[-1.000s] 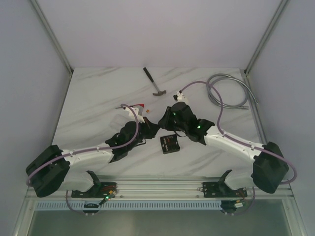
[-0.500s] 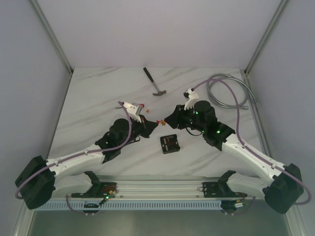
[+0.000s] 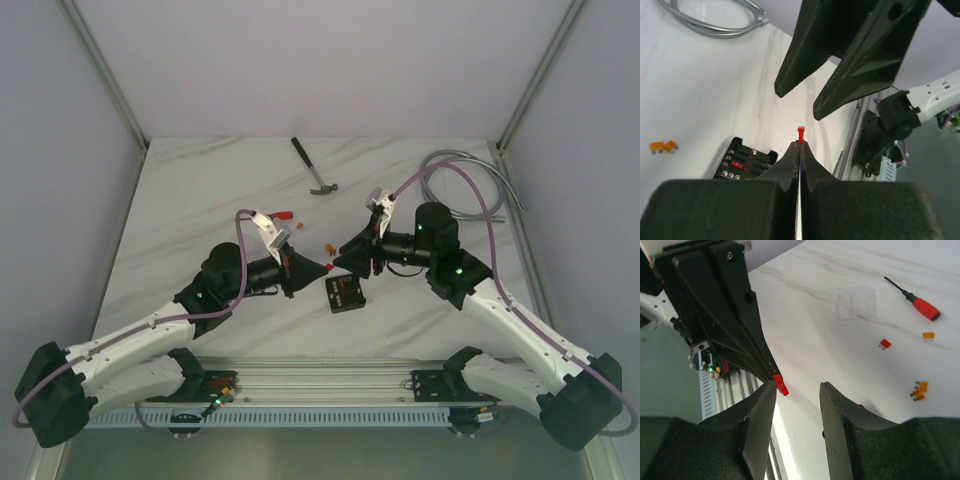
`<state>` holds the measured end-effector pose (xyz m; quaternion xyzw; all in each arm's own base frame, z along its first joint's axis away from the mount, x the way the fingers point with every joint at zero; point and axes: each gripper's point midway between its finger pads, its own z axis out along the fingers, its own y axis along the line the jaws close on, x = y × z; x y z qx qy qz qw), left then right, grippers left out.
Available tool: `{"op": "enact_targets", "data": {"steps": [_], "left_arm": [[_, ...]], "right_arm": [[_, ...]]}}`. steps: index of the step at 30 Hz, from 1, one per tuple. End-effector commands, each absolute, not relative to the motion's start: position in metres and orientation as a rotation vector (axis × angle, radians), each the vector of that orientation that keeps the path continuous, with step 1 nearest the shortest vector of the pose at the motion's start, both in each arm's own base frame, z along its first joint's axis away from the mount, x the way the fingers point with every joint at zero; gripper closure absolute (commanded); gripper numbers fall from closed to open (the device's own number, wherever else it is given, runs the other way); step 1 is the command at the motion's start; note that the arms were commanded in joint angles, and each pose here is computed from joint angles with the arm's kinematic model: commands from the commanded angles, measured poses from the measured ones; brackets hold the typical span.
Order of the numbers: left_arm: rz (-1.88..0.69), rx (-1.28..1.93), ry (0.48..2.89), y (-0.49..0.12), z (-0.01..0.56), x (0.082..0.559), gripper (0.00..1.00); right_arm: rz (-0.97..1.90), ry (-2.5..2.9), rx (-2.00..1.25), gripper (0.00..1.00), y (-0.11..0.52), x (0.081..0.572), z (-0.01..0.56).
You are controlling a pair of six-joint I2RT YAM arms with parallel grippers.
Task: Snap on the fuse box
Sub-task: Pick up the fuse from the center of the board.
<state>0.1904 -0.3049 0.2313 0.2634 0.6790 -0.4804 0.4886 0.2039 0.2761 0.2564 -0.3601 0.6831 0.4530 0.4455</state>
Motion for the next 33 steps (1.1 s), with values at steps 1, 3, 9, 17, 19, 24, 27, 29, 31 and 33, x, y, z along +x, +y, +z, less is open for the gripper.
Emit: {"op": "enact_targets", "data": {"steps": [1, 3, 9, 17, 19, 24, 27, 29, 31, 33], "left_arm": [[-1.244, 0.75, 1.544, -0.309, 0.257, 0.173, 1.0], [-1.257, 0.76, 1.536, -0.31, 0.259, 0.17, 1.0], [-1.273, 0.762, 1.529, -0.313, 0.26, 0.17, 1.0], [-1.313, 0.771, 1.511, -0.318, 0.263, 0.168, 1.0], [-1.319, 0.775, 1.508, -0.318, 0.263, 0.167, 1.0], [-1.336, 0.782, 1.493, -0.319, 0.266, 0.164, 1.0], [-1.344, 0.784, 1.489, -0.319, 0.267, 0.163, 1.0], [-1.347, 0.79, 1.483, -0.319, 0.268, 0.162, 1.0], [-1.351, 0.793, 1.486, -0.32, 0.267, 0.161, 1.0], [-1.352, 0.796, 1.489, -0.32, 0.265, 0.161, 1.0]], "right_arm": [[1.188, 1.559, -1.05, 0.54, 0.278, 0.184, 0.264], [1.213, 1.542, -1.081, 0.56, 0.279, 0.178, 0.264], [1.253, 1.504, -1.147, 0.58, 0.28, 0.168, 0.264], [1.27, 1.518, -1.177, 0.64, 0.281, 0.165, 0.255], [1.277, 1.52, -1.184, 0.65, 0.281, 0.164, 0.252], [1.284, 1.523, -1.193, 0.68, 0.281, 0.162, 0.248], [1.294, 1.515, -1.204, 0.72, 0.28, 0.16, 0.247], [1.292, 1.515, -1.204, 0.76, 0.28, 0.16, 0.247], [1.286, 1.511, -1.203, 0.78, 0.28, 0.16, 0.248], [1.283, 1.51, -1.201, 0.79, 0.279, 0.16, 0.249]]}}
